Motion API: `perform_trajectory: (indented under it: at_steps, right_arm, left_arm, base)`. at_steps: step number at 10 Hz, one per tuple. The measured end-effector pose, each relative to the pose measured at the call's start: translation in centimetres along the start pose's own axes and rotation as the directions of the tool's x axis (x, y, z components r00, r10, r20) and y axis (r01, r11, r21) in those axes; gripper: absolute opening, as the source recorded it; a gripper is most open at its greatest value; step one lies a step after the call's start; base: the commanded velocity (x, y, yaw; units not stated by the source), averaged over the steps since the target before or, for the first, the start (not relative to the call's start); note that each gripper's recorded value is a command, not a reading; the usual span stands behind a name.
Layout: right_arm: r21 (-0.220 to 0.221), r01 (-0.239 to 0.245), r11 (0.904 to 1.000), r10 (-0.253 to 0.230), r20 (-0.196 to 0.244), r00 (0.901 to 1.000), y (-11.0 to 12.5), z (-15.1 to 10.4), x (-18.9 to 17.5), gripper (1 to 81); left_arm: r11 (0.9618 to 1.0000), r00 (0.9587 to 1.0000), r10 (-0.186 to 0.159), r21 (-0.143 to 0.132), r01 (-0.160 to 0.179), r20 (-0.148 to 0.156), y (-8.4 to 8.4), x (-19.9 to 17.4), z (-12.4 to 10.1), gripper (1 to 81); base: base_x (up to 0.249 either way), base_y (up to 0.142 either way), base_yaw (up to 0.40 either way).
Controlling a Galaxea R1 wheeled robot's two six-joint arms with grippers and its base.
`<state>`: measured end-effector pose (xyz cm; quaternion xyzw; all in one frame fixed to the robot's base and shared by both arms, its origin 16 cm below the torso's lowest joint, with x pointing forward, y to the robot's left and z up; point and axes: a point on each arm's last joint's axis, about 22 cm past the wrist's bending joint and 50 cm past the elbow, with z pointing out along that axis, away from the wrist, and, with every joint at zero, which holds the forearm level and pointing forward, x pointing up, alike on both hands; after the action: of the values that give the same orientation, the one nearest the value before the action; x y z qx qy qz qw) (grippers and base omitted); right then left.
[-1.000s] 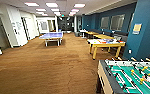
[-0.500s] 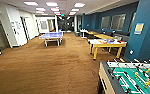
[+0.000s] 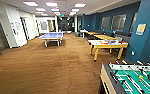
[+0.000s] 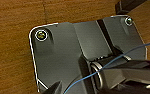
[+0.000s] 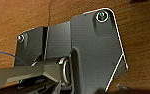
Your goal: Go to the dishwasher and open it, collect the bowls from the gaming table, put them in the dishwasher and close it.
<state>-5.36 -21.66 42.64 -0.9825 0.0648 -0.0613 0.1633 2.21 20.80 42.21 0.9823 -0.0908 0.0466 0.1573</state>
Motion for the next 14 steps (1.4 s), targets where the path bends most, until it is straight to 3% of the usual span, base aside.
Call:
perform_trajectory:
  at_steps: [1,2,4,14]
  right_arm:
    - [-0.005,-0.005,1.0000,0.005,0.033,0.9994,0.2,-0.2,-2.1,81.1]
    - [-0.006,-0.006,1.0000,0.007,0.044,0.9990,0.1,-0.3,-2.7,81.1]
    - [-0.003,0.001,1.0000,-0.001,0.009,1.0000,0.1,-0.1,-0.5,81.1]
    - [0.010,-0.004,0.9999,0.004,0.019,0.9998,-1.0,0.2,-1.5,81.1]
  left_arm:
    - [1.0000,0.9993,-0.008,-0.001,0.008,0.037,0.2,-2.5,-0.2,81.1]
    - [1.0000,0.9989,-0.009,-0.001,0.009,0.045,0.2,-3.0,-0.2,81.1]
    - [1.0000,0.9999,-0.002,0.000,0.002,0.010,0.0,-0.7,0.0,81.1]
    - [1.0000,0.9998,-0.004,-0.006,0.004,0.020,0.5,-1.3,0.0,81.1]
  base:
    - [0.135,0.000,0.000]
    - [0.135,0.000,0.000]
    - [0.135,0.000,0.000]
    - [0.137,0.000,0.000]
